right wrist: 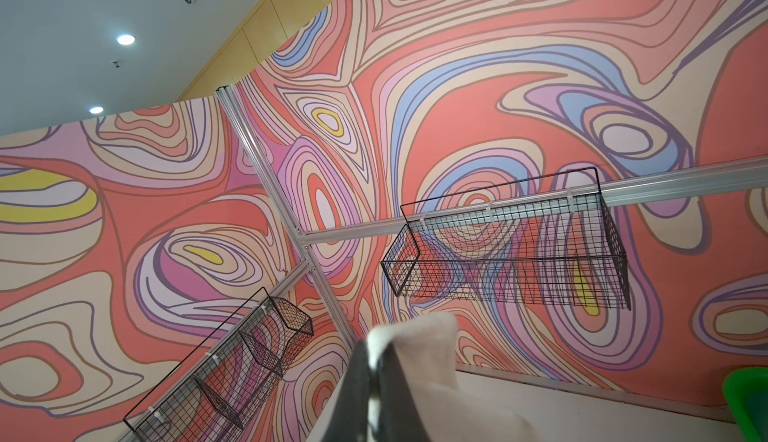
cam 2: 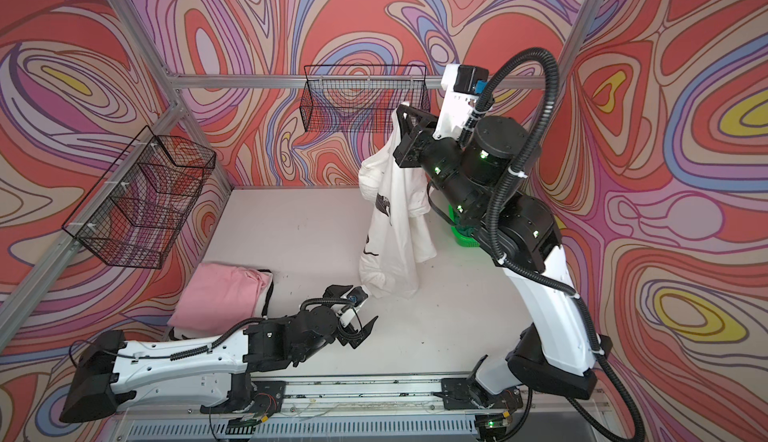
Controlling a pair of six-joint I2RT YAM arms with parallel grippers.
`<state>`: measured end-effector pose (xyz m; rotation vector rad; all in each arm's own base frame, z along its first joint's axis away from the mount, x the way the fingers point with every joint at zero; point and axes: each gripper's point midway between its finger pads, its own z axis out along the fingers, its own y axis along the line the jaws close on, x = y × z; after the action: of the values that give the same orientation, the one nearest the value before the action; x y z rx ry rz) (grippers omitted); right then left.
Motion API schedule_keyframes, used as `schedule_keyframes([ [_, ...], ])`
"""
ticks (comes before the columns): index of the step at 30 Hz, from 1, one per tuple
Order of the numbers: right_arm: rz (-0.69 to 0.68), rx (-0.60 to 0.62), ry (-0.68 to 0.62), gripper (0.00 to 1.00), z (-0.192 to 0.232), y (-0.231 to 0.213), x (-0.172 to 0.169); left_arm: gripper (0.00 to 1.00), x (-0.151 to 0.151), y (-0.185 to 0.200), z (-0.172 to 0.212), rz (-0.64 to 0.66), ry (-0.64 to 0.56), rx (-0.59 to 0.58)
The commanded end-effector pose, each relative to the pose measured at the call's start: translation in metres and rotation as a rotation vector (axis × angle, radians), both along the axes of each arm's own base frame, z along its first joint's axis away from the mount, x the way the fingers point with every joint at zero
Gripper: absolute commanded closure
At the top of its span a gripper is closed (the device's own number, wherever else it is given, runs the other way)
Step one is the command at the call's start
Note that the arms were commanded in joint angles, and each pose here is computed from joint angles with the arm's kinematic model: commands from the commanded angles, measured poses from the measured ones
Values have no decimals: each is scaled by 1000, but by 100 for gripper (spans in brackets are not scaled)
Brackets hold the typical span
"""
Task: Fold and stack the t-shirts
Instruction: 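Grasp the hanging lower edge of the white t-shirt with the left gripper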
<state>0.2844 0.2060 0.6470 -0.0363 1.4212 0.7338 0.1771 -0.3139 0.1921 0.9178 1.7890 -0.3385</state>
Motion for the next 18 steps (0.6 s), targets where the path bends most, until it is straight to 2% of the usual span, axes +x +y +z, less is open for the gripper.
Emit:
schedule_keyframes([
  [1,3,70,-46,100,23,-11,-10,0,8,-26,21,-13,-53,-79],
  [7,5,102,-49,100,27,-13,-11,0,30,-49,21,46,-73,-83],
  [11,12,126,-51,100,30,-14,-13,0,56,-46,27,142,-65,-158],
  [18,-33,124,-20,100,20,-12,-1,0,48,-85,52,19,30,-307],
])
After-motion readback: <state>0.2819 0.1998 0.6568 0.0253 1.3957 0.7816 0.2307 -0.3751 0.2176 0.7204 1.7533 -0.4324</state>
